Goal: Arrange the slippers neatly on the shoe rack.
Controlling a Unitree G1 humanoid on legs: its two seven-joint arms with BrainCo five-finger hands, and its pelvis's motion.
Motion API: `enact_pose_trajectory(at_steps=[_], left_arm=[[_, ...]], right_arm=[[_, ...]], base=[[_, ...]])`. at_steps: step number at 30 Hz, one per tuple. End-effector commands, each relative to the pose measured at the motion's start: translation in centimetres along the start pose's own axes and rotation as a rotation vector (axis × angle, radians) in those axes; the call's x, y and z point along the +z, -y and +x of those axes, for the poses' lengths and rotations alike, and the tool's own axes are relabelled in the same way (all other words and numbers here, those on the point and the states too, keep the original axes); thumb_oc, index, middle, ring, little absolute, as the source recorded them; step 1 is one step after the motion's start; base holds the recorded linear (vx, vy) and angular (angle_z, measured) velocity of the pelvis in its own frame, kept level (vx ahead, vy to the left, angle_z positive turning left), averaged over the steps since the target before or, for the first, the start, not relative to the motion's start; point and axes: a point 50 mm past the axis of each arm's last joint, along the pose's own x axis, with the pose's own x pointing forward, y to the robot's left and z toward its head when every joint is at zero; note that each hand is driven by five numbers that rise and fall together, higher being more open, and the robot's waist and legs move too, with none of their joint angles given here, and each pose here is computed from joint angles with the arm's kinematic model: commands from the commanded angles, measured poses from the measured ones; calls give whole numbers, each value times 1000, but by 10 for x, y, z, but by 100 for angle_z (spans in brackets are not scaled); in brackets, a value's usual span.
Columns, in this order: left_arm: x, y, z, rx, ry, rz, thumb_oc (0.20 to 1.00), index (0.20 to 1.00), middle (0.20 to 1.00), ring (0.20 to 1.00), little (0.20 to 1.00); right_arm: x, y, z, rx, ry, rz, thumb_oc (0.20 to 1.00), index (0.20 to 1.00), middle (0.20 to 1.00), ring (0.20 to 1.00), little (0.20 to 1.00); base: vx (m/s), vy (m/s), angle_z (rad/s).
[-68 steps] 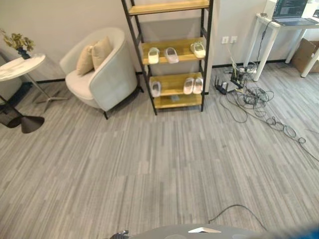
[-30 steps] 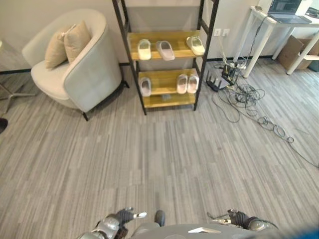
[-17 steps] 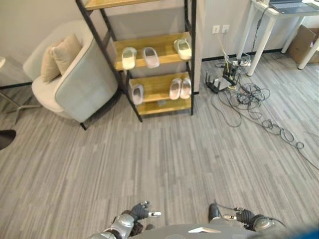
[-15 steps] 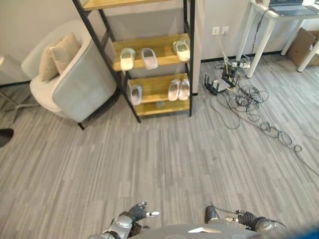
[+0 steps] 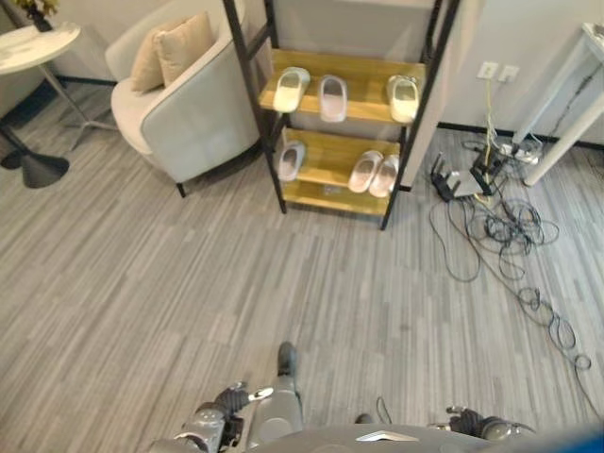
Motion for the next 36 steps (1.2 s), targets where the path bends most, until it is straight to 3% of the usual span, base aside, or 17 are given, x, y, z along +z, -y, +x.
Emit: enact_pose_trajectory(at_steps=[1, 8, 15, 31, 36], left_arm=[[-4, -28, -4, 86, -33, 3, 1000, 1000, 1000, 1000, 1000], [7, -36, -4, 118, 7, -20, 1000, 1000, 1000, 1000, 1000], [48, -40, -2, 110, 161, 32, 1000, 1000, 1000, 1000, 1000], [-11, -45, -9, 111, -26, -7, 1000, 1000, 1000, 1000, 1000], [8, -44, -6, 130, 51, -95, 1000, 1000, 1000, 1000, 1000]], right_arm=[[2, -6, 1, 3, 21, 50, 1000, 1000, 1000, 1000, 1000], [-1, -23, 1, 54, 4, 89, 1000, 1000, 1000, 1000, 1000], [-5, -27, 1, 62, 12, 104, 1000, 1000, 1000, 1000, 1000], [-26, 0, -5, -5, -34, 126, 1000, 1000, 1000, 1000, 1000], [-11, 13, -4, -30, 14, 124, 1000, 1000, 1000, 1000, 1000]], base=[[378, 211, 14], [287, 217, 29], [295, 164, 54], [227, -84, 42], [-29, -123, -4]])
